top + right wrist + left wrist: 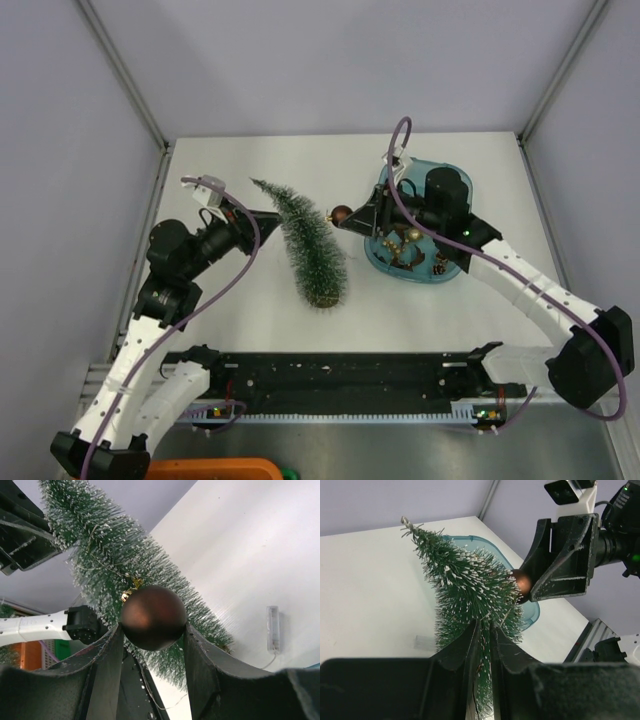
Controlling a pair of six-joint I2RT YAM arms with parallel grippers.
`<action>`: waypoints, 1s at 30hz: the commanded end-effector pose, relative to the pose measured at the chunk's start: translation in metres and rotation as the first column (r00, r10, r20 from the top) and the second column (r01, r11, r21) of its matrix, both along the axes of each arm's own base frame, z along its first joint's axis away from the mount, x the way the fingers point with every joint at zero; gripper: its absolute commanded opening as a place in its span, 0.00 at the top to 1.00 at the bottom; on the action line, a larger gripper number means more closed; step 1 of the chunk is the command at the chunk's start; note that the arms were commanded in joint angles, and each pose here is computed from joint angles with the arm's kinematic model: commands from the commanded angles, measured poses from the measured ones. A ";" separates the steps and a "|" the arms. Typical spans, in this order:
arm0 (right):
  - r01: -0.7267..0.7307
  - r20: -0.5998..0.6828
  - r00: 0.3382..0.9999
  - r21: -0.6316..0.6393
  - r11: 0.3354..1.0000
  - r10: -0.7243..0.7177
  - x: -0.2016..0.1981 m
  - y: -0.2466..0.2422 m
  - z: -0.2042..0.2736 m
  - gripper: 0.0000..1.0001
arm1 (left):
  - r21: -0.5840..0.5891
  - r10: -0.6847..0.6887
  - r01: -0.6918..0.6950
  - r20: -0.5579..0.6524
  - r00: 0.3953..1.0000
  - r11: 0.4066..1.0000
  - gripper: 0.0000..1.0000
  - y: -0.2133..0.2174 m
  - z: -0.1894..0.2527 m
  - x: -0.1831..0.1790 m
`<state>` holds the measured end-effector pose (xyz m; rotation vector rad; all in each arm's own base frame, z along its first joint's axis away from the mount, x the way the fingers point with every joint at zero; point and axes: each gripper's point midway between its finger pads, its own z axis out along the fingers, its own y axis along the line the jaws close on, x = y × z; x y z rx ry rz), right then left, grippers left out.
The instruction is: Decorate the small christmas tree
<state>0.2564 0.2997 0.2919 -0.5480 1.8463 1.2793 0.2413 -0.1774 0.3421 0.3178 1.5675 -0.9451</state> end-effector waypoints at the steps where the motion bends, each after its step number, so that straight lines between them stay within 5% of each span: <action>1: -0.024 0.086 0.996 0.071 0.997 0.018 0.000 0.012 0.038 0.85 | -0.010 -0.080 0.082 0.086 0.993 0.997 0.81 -0.007 0.015 -0.014; 17: 0.041 0.082 0.996 -0.002 0.999 -0.041 0.008 0.007 0.013 0.87 | 0.009 -0.086 0.086 0.113 0.990 0.996 1.00 -0.006 0.016 -0.019; 30: 0.073 0.104 0.992 -0.042 0.996 -0.068 0.007 -0.007 0.001 0.88 | 0.016 -0.077 0.076 0.115 0.990 0.997 1.00 -0.004 0.014 -0.020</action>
